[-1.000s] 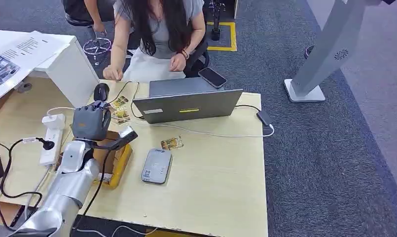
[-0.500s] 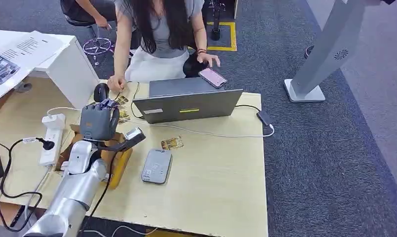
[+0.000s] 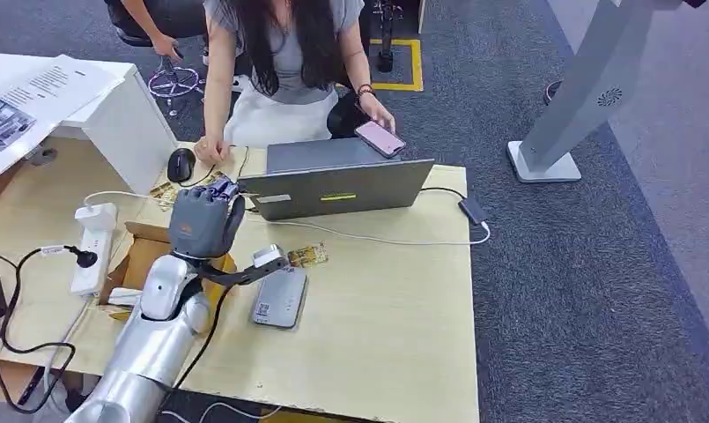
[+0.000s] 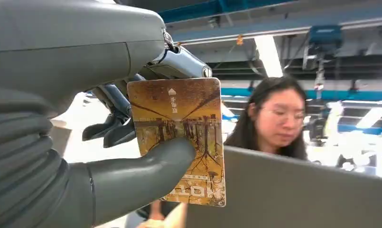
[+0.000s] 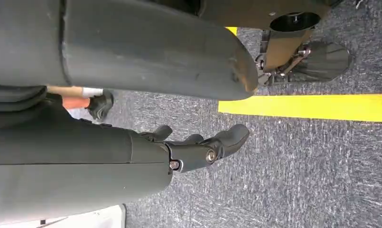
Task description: Pass the card to the sensor for recognition and then transmit it.
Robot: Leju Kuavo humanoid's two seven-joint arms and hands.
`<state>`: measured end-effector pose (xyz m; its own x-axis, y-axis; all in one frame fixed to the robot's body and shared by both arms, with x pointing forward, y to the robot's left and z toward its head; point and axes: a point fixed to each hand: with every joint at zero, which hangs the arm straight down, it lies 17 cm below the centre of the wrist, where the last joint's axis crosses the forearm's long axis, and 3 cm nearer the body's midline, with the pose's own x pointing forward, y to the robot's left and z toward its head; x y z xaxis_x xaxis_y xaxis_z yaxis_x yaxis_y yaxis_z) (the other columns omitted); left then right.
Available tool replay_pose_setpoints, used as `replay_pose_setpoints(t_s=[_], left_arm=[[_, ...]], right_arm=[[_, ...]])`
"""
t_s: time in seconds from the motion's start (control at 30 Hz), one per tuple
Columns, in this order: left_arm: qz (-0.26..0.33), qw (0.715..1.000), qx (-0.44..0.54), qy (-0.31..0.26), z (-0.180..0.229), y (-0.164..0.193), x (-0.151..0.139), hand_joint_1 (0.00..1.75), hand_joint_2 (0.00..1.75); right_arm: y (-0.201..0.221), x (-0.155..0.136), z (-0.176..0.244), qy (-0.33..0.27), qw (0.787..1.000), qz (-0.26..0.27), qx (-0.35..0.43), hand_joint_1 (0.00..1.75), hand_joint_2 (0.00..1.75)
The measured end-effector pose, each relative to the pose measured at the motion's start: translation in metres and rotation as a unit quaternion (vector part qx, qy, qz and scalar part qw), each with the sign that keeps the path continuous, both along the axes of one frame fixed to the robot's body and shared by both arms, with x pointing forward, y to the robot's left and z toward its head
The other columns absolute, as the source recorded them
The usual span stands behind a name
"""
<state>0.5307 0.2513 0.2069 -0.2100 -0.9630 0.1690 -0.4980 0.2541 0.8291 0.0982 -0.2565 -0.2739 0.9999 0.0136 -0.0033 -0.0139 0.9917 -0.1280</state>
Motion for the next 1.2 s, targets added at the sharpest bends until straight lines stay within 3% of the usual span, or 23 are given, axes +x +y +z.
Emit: replay_pose_setpoints(t_s=[0.17,0.43,1.2], left_arm=[[-0.072,0.997,0.016,-0.022,0.016,-0.068,-0.031,1.75,1.75],[-0.106,0.993,0.04,0.019,-0.012,-0.097,-0.048,1.75,1.75],[-0.146,0.966,0.124,0.172,-0.127,-0.116,-0.103,1.75,1.75]], right_arm=[[-0.001,0.003,0.0,-0.003,1.0,-0.01,-0.002,0.0,0.0],[0.0,0.004,0.0,-0.007,1.0,-0.019,0.0,0.0,0.0],[-0.006,-0.002,-0.001,-0.007,0.999,-0.046,0.007,0.0,0.0]])
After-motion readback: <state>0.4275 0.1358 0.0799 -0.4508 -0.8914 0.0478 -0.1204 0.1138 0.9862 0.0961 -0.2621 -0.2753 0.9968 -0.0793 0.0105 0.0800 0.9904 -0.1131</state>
